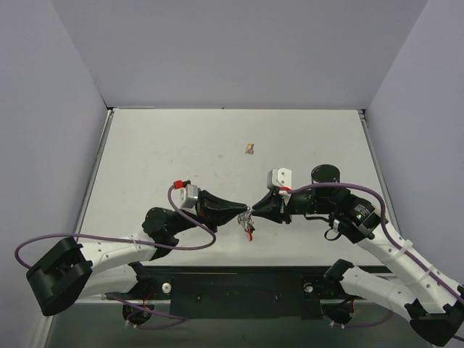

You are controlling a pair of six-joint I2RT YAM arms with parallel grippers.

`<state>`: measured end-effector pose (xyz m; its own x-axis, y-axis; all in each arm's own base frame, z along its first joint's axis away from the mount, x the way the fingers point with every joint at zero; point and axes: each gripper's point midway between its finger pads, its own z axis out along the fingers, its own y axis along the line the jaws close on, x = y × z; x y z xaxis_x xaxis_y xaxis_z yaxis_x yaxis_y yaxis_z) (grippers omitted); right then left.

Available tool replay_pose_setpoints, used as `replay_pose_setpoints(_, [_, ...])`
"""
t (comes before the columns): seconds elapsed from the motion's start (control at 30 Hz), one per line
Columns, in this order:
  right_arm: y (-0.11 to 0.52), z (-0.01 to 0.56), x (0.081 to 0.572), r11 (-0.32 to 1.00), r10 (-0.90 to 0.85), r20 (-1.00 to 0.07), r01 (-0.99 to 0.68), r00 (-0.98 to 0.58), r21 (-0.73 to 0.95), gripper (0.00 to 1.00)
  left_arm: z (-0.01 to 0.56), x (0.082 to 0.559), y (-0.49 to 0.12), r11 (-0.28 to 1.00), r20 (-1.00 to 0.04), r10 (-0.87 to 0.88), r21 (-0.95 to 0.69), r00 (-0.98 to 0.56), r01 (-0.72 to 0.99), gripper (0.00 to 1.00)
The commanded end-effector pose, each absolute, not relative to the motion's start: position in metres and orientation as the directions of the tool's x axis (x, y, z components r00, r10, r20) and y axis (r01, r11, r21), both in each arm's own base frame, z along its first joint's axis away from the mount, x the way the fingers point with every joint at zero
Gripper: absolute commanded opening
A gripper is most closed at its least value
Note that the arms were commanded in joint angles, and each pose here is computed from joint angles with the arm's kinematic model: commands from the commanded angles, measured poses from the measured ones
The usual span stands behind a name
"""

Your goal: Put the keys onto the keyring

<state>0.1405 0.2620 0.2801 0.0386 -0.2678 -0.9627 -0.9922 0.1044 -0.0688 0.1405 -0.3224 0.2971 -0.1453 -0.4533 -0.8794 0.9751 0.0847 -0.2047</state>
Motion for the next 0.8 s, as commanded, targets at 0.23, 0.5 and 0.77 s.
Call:
replay_pose_setpoints(0.23, [0.265, 0.28, 0.146, 0.124, -0.269, -0.961, -0.987, 0.061, -0.098, 0.0, 0.344, 0.133, -0.309, 0.096, -0.816, -0.576, -0.118, -0.041, 0.988, 0.0])
replay_pose_setpoints(0.5, [0.269, 0.278, 0.149, 0.154, -0.256, -0.966, -0.985, 0.036, -0.078, 0.0, 0.349, 0.133, -0.311, 0.152, -0.798, -0.602, -0.137, -0.019, 0.979, 0.0])
replay_pose_setpoints(0.77, [0.274, 0.287, 0.145, 0.15, -0.213, -0.977, -0.987, 0.027, -0.06, 0.01, 0.349, 0.134, -0.313, 0.168, -0.755, -0.655, -0.175, -0.023, 0.97, 0.0])
